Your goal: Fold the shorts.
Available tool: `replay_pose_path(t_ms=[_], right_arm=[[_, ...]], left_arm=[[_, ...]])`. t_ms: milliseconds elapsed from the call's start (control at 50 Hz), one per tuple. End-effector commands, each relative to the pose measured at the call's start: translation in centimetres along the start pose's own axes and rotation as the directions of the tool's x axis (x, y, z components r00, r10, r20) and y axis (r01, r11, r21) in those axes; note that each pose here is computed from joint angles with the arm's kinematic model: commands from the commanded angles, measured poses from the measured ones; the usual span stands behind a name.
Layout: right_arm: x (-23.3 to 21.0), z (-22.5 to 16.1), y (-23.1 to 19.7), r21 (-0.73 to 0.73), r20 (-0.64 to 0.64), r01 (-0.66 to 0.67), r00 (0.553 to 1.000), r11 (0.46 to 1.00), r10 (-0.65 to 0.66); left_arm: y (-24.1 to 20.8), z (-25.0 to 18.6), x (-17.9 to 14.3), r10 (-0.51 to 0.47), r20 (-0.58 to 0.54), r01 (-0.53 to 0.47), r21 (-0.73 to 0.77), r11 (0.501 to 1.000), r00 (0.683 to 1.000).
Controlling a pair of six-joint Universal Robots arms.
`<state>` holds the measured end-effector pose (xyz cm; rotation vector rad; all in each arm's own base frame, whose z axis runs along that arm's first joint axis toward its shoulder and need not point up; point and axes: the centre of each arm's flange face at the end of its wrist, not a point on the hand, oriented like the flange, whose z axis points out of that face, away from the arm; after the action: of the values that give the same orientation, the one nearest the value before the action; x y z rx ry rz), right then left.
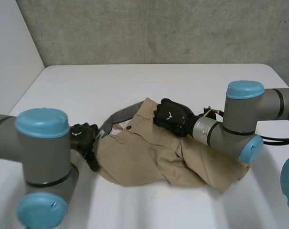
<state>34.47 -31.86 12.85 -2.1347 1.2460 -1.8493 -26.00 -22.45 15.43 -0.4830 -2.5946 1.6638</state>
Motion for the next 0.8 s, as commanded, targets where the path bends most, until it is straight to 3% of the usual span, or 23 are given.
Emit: replay_pose_path(t_ms=[20, 120, 260, 360, 420, 460, 520, 580, 680, 800], right_arm=[[0.4, -0.5, -0.4, -0.018, -0.008, 0.0, 1.0, 1.0, 0.0], [1.3, -1.7, -1.3, -0.047, -0.024, -0.015, 1.0, 0.999, 0.014], [3.4, -4.6, -3.1, -0.192, -0.057, -0.141, 0.99, 0.971, 0.132], [4.5, -7.3, -5.6, -0.225, -0.047, -0.259, 0.966, 0.939, 0.255], [4.9, -8.9, -7.4, -0.223, -0.053, -0.374, 0.927, 0.9, 0.372], [4.6, -9.5, -8.7, -0.207, -0.055, -0.47, 0.881, 0.858, 0.469], [4.0, -9.7, -10.4, -0.175, -0.044, -0.556, 0.829, 0.813, 0.557], [2.9, -9.7, -11.9, -0.151, -0.025, -0.665, 0.742, 0.731, 0.67], [0.8, -9.0, -13.3, -0.103, -0.007, -0.806, 0.587, 0.583, 0.81], [-0.2, -8.2, -13.5, -0.073, -0.009, -0.871, 0.488, 0.486, 0.873]], left_arm=[[-0.6, 3.6, 1.2, 0.0, 0.004, 0.0, 0.027, 1.0, 1.0], [-2.7, 5.2, 1.6, 0.009, 0.011, -0.01, 0.096, 0.995, 1.0], [-9.4, 7.0, 1.1, 0.11, 0.08, -0.129, 0.299, 0.946, 0.991], [-16.1, 7.2, 1.0, 0.118, 0.164, -0.187, 0.517, 0.835, 0.979], [-18.4, 6.9, 1.4, 0.102, 0.186, -0.195, 0.596, 0.779, 0.977], [-19.9, 6.8, 1.7, 0.085, 0.198, -0.195, 0.649, 0.736, 0.977], [-20.4, 6.9, 3.1, 0.085, 0.175, -0.184, 0.687, 0.703, 0.981], [-19.6, 7.1, 5.0, 0.127, 0.123, -0.177, 0.705, 0.687, 0.984], [-17.2, 8.4, 7.5, 0.188, 0.058, -0.173, 0.708, 0.685, 0.98], [-14.4, 8.7, 10.4, 0.257, -0.019, -0.173, 0.69, 0.703, 0.966]])
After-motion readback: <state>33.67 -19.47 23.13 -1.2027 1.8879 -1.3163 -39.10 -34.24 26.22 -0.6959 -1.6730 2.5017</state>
